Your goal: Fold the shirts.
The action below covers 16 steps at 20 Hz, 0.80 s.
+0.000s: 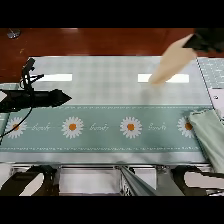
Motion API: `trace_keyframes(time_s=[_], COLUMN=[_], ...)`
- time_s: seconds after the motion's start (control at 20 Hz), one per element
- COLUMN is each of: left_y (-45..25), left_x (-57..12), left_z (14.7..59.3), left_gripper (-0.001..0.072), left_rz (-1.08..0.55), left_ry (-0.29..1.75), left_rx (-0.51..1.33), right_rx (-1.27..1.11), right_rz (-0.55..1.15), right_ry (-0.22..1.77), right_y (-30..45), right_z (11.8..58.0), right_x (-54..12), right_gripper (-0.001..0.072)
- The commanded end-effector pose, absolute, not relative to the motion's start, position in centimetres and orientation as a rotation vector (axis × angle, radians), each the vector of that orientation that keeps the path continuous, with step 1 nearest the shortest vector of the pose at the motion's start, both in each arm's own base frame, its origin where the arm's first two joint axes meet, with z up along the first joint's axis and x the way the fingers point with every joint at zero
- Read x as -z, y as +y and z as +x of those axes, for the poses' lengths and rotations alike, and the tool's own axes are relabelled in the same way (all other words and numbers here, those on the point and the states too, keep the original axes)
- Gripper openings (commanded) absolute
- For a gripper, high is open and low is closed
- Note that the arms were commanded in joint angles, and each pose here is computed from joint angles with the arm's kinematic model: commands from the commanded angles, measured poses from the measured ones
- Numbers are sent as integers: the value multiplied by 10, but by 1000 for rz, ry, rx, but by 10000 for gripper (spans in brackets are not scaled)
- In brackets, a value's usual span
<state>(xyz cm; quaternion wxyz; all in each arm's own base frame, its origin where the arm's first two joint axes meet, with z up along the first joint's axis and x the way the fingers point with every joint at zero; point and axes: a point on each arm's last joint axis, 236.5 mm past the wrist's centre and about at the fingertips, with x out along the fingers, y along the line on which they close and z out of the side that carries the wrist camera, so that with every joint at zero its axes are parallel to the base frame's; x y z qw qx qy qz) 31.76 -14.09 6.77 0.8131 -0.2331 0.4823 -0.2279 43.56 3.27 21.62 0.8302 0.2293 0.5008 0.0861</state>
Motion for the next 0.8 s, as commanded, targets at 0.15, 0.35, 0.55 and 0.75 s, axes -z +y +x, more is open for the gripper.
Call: trace_keyframes(time_s=[0.15,0.35,0.55,0.75], left_y=[-139,-139,-140,-153], left_x=[-69,-69,-70,-75], left_z=[322,322,322,325], left_gripper=[37,37,37,38], left_rz=[-495,-495,-500,-545], left_ry=[1010,1009,1007,996], left_rx=[478,478,479,510], right_rx=[489,788,1232,1340], right_rz=[525,623,711,842], right_ry=[1068,1133,1257,1196], right_y=[-129,-173,-198,-184], right_z=[312,214,72,35], right_x=[-244,-207,-135,-80], right_gripper=[20,21,21,545])
